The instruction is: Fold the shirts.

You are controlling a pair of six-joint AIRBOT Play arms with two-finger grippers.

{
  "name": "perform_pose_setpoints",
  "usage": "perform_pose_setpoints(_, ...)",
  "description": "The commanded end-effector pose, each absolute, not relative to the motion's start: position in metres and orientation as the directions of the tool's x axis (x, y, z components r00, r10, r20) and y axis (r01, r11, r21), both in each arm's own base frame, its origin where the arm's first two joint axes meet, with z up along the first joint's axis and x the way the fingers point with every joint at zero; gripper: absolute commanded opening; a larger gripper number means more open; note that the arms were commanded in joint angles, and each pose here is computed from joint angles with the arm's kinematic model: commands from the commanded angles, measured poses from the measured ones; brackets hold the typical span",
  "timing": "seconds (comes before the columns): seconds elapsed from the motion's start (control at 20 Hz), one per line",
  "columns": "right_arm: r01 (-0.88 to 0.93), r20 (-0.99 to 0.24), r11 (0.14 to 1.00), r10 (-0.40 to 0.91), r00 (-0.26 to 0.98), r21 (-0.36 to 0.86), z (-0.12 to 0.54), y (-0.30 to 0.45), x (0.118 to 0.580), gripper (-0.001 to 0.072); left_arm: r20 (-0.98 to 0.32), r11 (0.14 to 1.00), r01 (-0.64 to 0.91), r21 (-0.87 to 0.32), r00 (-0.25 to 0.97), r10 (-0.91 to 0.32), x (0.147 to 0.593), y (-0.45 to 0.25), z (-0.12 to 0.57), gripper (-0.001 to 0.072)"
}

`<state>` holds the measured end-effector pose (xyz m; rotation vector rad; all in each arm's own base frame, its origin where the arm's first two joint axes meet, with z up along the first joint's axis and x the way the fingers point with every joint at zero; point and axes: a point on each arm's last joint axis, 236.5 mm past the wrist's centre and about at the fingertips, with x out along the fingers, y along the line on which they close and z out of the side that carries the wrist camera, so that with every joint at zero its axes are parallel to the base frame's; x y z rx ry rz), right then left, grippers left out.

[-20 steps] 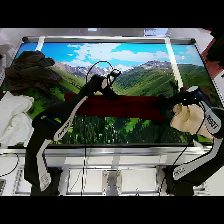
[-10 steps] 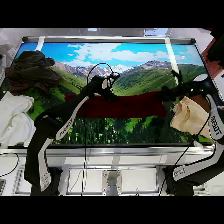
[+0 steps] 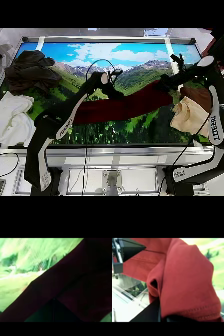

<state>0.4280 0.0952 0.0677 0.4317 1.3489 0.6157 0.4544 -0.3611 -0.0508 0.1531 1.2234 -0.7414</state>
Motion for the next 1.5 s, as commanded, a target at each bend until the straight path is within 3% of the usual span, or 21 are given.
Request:
perform_pose_setpoints(0.0, -0.208, -0.771, 0.767, 0.632, 0.081, 0.607, 0.092, 0.136, 0.424, 0.003, -0.878, 0.762, 0.614, -0.206, 0.228, -0.421, 0.473, -0.343, 0.006, 0.0014)
perform_pose_setpoints(0.2, -0.27, -0.76, 0.738, 0.649, 0.035, 0.619, 0.106, 0.221, 0.407, 0.003, -0.893, 0.844, 0.536, -0.037, 0.361, -0.268, 0.494, -0.263, 0.059, 0.0014)
perform_pose_setpoints(0.3, -0.314, -0.745, 0.725, 0.663, 0.075, 0.613, 0.109, 0.276, 0.404, 0.003, -0.873, 0.897, 0.441, 0.026, 0.447, -0.194, 0.508, -0.215, 0.094, 0.0014)
perform_pose_setpoints(0.5, -0.388, -0.662, 0.687, 0.716, 0.221, 0.614, 0.114, 0.39, 0.403, 0.0029, -0.809, 0.949, 0.314, 0.036, 0.567, -0.157, 0.511, -0.139, 0.166, 0.0014)
perform_pose_setpoints(0.8, -0.253, -0.598, 0.627, 0.779, 0.187, 0.737, 0.027, 0.505, 0.381, 0.0039, -0.788, 0.975, 0.218, 0.046, 0.608, -0.098, 0.49, -0.078, 0.208, 0.0014)
perform_pose_setpoints(0.85, -0.222, -0.579, 0.609, 0.793, 0.188, 0.762, 0.015, 0.519, 0.379, 0.0157, -0.799, 0.974, 0.222, 0.048, 0.593, -0.096, 0.487, -0.077, 0.204, 0.0014)
perform_pose_setpoints(0.9, -0.195, -0.562, 0.592, 0.805, 0.19, 0.782, 0.008, 0.529, 0.377, 0.0371, -0.811, 0.971, 0.234, 0.054, 0.577, -0.094, 0.485, -0.077, 0.198, 0.0014)
perform_pose_setpoints(0.95, -0.177, -0.553, 0.582, 0.811, 0.188, 0.794, 0.004, 0.535, 0.375, 0.0491, -0.819, 0.97, 0.238, 0.054, 0.566, -0.093, 0.484, -0.077, 0.192, 0.0014)
perform_pose_setpoints(1.2, -0.188, -0.599, 0.629, 0.777, 0.196, 0.754, 0.001, 0.5, 0.399, 0.049, -0.833, 0.969, 0.242, 0.057, 0.546, -0.088, 0.483, -0.076, 0.181, 0.0014)
perform_pose_setpoints(1.3, -0.206, -0.676, 0.694, 0.719, 0.161, 0.69, -0.008, 0.457, 0.412, 0.049, -0.834, 0.967, 0.246, 0.06, 0.545, -0.088, 0.483, -0.076, 0.181, 0.0014)
perform_pose_setpoints(1.45, -0.191, -0.845, 0.841, 0.528, 0.089, 0.506, -0.039, 0.357, 0.428, 0.049, -0.833, 0.967, 0.246, 0.059, 0.547, -0.088, 0.484, -0.076, 0.181, 0.0014)
